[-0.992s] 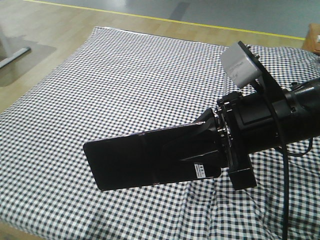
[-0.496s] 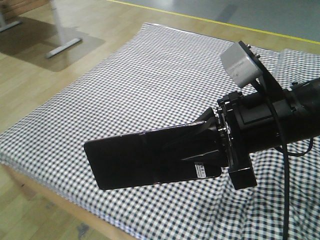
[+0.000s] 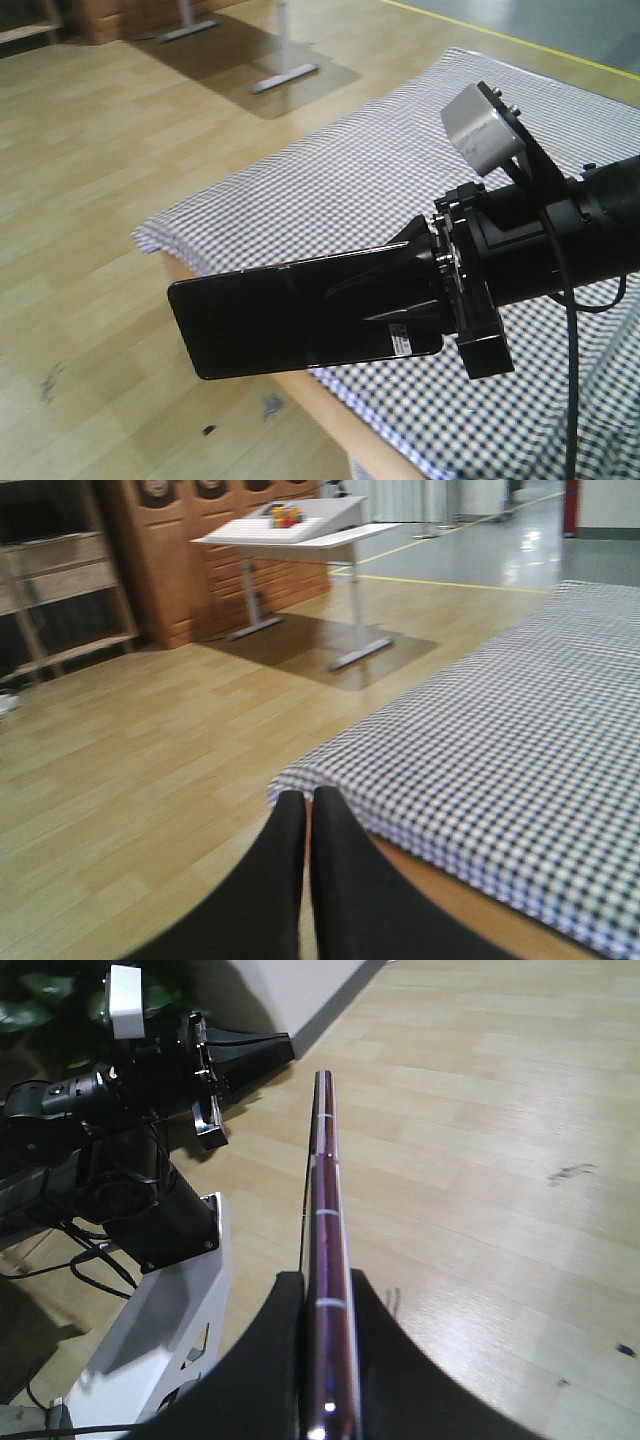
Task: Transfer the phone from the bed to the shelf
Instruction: 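Hold the phone in the right gripper while driving to the shelf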
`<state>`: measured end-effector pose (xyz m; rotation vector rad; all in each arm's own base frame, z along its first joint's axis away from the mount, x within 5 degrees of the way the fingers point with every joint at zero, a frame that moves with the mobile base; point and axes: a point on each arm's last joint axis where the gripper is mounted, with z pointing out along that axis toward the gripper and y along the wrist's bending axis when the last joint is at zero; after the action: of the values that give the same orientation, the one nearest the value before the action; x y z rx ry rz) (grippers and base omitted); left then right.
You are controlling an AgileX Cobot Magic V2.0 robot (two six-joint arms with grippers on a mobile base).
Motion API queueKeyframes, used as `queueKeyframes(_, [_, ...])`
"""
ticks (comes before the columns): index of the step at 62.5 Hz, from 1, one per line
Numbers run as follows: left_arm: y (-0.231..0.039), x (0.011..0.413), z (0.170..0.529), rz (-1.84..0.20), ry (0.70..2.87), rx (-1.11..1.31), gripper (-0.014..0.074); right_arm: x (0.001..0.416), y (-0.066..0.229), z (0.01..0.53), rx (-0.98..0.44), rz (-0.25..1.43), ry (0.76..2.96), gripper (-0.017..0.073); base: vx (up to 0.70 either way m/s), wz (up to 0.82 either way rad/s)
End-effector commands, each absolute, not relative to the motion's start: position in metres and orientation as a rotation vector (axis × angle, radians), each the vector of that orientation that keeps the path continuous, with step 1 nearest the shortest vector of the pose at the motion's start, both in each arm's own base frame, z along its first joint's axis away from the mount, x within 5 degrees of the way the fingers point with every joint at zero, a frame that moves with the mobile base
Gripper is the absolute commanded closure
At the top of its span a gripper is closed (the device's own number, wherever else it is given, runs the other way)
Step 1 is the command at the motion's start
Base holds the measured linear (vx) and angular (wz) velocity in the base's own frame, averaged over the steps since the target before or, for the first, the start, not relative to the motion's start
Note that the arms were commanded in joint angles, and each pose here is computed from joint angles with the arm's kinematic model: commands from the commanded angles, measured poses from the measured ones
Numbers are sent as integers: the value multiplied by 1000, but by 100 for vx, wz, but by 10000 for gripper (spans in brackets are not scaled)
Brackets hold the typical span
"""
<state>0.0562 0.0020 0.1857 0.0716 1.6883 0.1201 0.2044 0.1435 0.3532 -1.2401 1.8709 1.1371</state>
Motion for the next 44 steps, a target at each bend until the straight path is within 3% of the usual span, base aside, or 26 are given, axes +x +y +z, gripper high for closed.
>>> queueKeyframes(1, [2, 55, 200, 112, 1581, 58, 592, 191, 144, 374, -1247, 1244, 1766, 561, -17, 67])
queueKeyframes(44, [2, 55, 200, 112, 1581, 58, 592, 191, 144, 374, -1247, 1244, 1766, 561, -18, 69])
